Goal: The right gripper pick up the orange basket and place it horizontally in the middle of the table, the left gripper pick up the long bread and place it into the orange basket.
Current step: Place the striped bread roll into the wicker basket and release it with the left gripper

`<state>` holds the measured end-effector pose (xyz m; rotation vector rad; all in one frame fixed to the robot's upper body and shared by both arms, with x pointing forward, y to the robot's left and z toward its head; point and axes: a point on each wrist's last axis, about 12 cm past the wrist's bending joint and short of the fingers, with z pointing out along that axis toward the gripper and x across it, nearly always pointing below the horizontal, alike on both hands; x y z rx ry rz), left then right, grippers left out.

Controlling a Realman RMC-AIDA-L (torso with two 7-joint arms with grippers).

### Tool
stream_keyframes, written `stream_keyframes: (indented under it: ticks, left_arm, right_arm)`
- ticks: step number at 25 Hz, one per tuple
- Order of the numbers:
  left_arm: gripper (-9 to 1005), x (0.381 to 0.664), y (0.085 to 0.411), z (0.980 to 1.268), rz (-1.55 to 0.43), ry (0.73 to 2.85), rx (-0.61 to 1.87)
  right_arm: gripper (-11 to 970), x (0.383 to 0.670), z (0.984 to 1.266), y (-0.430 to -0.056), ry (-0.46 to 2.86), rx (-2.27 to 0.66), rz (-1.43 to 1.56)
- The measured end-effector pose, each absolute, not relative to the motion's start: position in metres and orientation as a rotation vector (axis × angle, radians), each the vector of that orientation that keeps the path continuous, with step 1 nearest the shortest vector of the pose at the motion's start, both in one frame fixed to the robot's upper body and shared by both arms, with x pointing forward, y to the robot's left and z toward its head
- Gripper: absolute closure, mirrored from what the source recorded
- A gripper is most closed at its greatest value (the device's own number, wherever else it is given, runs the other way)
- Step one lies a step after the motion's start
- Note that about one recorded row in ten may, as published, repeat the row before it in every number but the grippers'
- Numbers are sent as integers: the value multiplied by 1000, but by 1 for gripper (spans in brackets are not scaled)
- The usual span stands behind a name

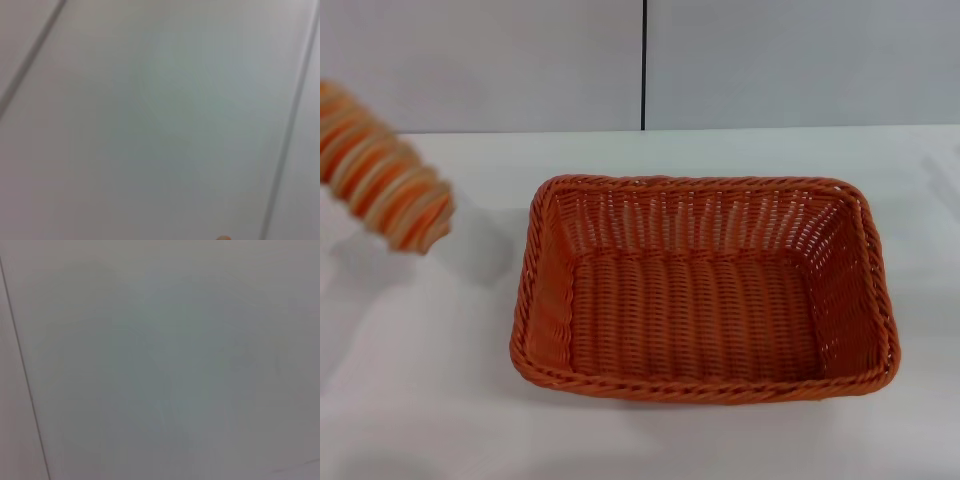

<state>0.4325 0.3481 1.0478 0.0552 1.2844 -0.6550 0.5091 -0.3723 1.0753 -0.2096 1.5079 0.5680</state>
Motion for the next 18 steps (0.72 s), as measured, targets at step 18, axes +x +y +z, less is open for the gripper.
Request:
stream_keyframes:
  ticks: [18]
  left_arm:
    - [840,489,236,1068,-1164,1235,542]
  right_arm:
    - [385,509,1071,-361,1500,-204,598]
